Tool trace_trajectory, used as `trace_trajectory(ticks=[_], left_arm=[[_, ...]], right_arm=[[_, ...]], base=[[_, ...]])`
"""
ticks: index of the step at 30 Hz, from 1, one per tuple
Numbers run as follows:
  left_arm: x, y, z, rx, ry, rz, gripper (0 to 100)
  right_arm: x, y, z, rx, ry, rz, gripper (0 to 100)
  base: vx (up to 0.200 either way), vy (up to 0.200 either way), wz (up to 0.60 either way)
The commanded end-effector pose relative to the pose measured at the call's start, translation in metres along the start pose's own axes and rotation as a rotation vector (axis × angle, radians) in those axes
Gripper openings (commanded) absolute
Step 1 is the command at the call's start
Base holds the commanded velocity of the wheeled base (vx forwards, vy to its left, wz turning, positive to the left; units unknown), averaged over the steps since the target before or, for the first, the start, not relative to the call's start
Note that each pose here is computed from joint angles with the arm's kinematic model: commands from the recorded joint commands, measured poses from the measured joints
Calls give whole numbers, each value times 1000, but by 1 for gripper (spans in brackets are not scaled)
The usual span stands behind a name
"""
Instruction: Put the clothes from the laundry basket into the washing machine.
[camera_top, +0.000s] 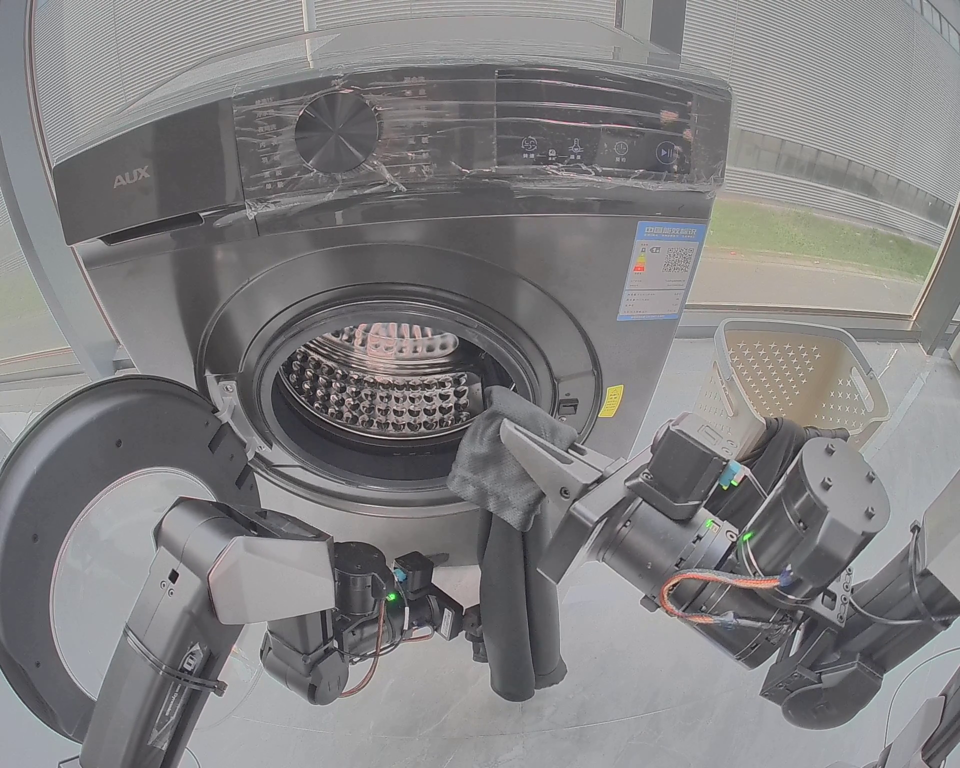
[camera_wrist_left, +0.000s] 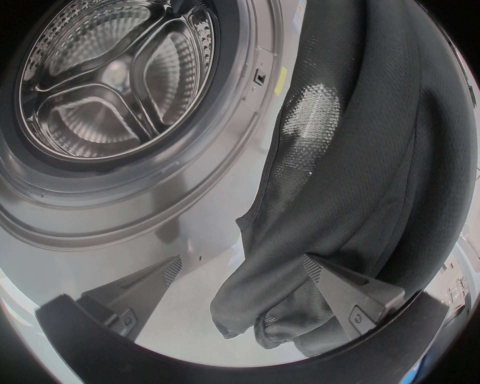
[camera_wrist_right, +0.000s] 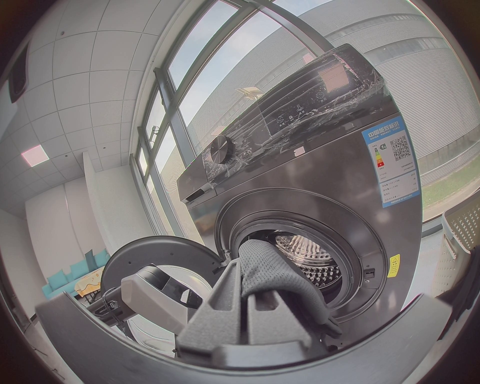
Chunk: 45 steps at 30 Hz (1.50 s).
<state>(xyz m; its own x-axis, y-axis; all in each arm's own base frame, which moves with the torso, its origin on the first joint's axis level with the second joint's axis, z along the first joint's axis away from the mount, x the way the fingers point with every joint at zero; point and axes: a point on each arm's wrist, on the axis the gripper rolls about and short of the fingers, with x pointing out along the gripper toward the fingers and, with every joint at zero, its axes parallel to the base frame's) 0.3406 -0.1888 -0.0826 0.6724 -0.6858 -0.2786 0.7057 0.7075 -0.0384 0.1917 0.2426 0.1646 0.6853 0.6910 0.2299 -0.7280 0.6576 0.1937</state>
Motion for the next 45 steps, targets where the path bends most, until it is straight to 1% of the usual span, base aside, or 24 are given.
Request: trace_trajectory(ticks=[1, 2, 6, 9, 11, 13, 14, 15, 19, 20, 22, 26, 28, 30, 33, 34, 35, 38, 41, 45], left_arm=[[1, 9, 3, 0, -24, 38, 100], [0, 12, 4, 0, -26, 51, 100], [-3, 13, 5, 3, -24, 54, 100], [-4, 10, 6, 3, -20, 39, 100], [-6, 6, 8, 8, -19, 22, 100], [-6, 5, 8, 11, -18, 8, 100], [-5, 1, 8, 15, -18, -16, 100], [-4, 0, 8, 17, -20, -23, 100], [-1, 0, 9, 24, -30, -27, 100], [-1, 0, 9, 24, -30, -27, 0], [1, 0, 10, 37, -37, -25, 0], [0, 6, 13, 37, -49, 0, 0], [-4, 12, 16, 35, -55, 18, 0], [-10, 19, 29, 40, -80, 41, 0], [-29, 24, 56, 42, -118, 84, 0], [-37, 23, 65, 42, -131, 94, 0], [-49, 21, 77, 42, -143, 102, 0], [-82, 13, 103, 44, -172, 109, 0], [-113, 3, 122, 54, -200, 106, 0], [-148, -8, 140, 69, -241, 112, 0]], right_arm=[[0, -1, -1, -2, 3, -5, 0], [1, -2, -1, -2, 2, -6, 0], [2, -3, -1, -3, 3, -11, 0], [3, -5, -2, -5, 7, -16, 0], [2, -5, -3, -5, 10, -17, 0], [2, -5, -3, -5, 10, -17, 0], [2, -5, -3, -5, 10, -17, 0], [3, -5, -3, -6, 11, -17, 0], [3, -5, -5, -6, 16, -18, 0], [3, -5, -5, -6, 16, -18, 0], [2, -5, -5, -6, 16, -18, 0], [1, -5, -4, -4, 14, -17, 0], [0, -6, -4, -5, 14, -19, 0], [-3, -11, -5, -11, 23, -34, 0], [-9, -23, -7, -21, 46, -78, 0], [-13, -28, -8, -27, 58, -94, 0], [-18, -33, -8, -31, 70, -111, 0], [-28, -42, -12, -37, 105, -142, 0], [-34, -42, -16, -33, 126, -142, 0], [-35, -42, -13, -29, 105, -135, 0]], base=[[0, 0, 0], [0, 0, 0], [0, 0, 0], [0, 0, 0], [0, 0, 0], [0, 0, 0], [0, 0, 0], [0, 0, 0], [0, 0, 0], [0, 0, 0], [0, 0, 0], [0, 0, 0], [0, 0, 0], [0, 0, 0], [0, 0, 0], [0, 0, 0], [0, 0, 0], [0, 0, 0], [0, 0, 0], [0, 0, 0]])
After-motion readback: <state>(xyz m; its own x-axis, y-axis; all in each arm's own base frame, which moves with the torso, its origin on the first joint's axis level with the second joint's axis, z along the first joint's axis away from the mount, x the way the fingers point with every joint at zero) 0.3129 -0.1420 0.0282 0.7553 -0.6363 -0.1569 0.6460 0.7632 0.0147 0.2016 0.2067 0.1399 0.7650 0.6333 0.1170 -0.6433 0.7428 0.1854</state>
